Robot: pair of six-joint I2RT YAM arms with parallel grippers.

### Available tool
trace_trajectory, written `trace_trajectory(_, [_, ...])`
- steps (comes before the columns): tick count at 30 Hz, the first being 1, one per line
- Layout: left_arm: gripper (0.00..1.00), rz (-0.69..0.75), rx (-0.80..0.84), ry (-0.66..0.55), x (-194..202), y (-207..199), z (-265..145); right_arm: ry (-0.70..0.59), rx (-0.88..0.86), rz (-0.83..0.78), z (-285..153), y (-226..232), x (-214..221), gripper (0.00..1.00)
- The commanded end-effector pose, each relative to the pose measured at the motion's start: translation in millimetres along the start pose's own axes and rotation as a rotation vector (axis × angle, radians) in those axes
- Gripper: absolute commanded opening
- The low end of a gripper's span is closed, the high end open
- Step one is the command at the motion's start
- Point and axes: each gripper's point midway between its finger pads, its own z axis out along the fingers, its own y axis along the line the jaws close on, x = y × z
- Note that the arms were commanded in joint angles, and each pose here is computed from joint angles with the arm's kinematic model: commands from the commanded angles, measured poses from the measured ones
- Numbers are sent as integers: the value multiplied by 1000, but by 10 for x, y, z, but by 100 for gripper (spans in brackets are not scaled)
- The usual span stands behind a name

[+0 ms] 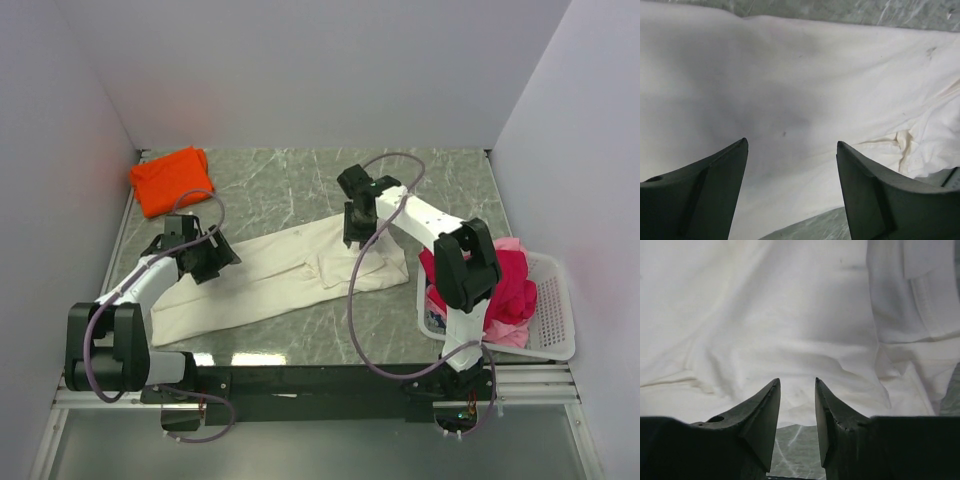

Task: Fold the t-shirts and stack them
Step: Fold the tshirt

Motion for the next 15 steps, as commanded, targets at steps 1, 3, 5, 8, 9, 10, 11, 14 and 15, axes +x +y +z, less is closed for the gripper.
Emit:
trace_trajectory(1, [77,3,45,-45,-192,-197,-100,-122,-50,18,-543,3,-364,41])
trace_trajectory(3, [77,8,37,-45,-223,-189,-55,-127,-27,26,-585,-66,-385,41])
trace_trajectory(5, [77,7,27,-27,-210,-161,18,-111,6,21,-561,-152,-333,41])
trace_trajectory(8, [77,10,12,-13,-199,-115,107,-80,75,22,-453,-335,-191,41])
trace_trajectory(9, [77,12,9,-9,-193,-106,120,-78,85,31,-447,-378,-158,42])
trace_trajectory(10, [77,12,5,-3,-182,-92,143,-54,116,36,-373,-489,-57,42])
trace_trajectory(11, [77,13,9,-4,-182,-95,155,-56,125,45,-351,-541,-42,42])
trace_trajectory(14, [77,11,14,8,-157,-91,186,-31,151,72,-286,-725,100,43])
trace_trajectory(15, [77,12,14,10,-156,-87,197,-40,150,82,-289,-752,101,44])
